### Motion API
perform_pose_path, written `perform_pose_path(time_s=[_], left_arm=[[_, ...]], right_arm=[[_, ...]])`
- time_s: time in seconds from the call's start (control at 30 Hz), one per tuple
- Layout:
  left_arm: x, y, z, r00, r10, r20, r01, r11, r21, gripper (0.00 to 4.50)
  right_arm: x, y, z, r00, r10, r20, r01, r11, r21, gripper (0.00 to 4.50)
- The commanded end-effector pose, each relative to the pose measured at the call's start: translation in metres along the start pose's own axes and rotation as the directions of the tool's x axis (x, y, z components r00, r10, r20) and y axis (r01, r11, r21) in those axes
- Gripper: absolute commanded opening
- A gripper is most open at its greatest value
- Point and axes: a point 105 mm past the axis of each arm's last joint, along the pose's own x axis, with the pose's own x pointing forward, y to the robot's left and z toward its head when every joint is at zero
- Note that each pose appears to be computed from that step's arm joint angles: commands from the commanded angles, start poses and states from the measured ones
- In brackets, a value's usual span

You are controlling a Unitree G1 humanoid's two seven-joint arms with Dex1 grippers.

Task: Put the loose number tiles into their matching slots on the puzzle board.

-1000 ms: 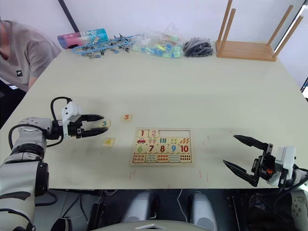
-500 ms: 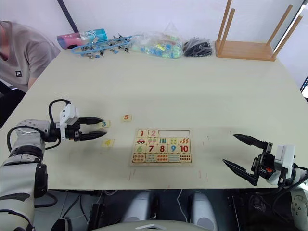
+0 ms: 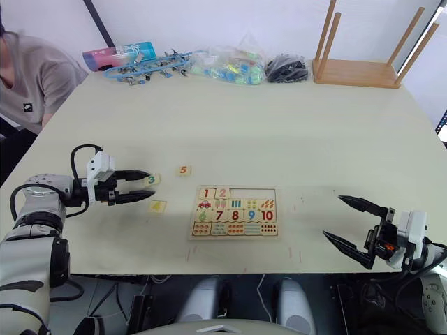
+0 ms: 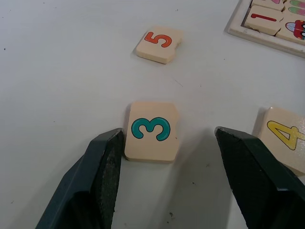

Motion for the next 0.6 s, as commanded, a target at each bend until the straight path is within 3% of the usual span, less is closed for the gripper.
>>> perform_pose_path(time_s=[0.03, 0.13, 0.2, 0.6], left_arm=[[-0.0008, -0.001, -0.0047, 1.0, -0.002, -0.027, 0.002, 1.0, -0.009, 3.01], [-0.0012, -0.0029, -0.0059, 0.999, -0.018, -0.037, 0.018, 1.0, -0.009, 2.01], [-0.0012, -0.003, -0.006, 0.999, -0.018, -0.035, 0.018, 1.0, -0.01, 1.03], [-0.0008, -0.0047, -0.0002, 0.998, -0.058, -0.038, 0.059, 0.998, 0.032, 0.96]], right_arm=[[0.002, -0.0002, 0.0063, 1.0, 0.014, 0.019, -0.014, 0.999, -0.033, 4.5], [0.0019, 0.0004, 0.0063, 1.0, 0.016, 0.018, -0.015, 0.999, -0.033, 4.5], [0.0017, 0.0005, 0.0062, 1.0, 0.016, 0.017, -0.015, 0.999, -0.033, 4.5], [0.0019, 0.0019, 0.0085, 0.999, 0.032, 0.025, -0.031, 0.999, -0.031, 4.5]])
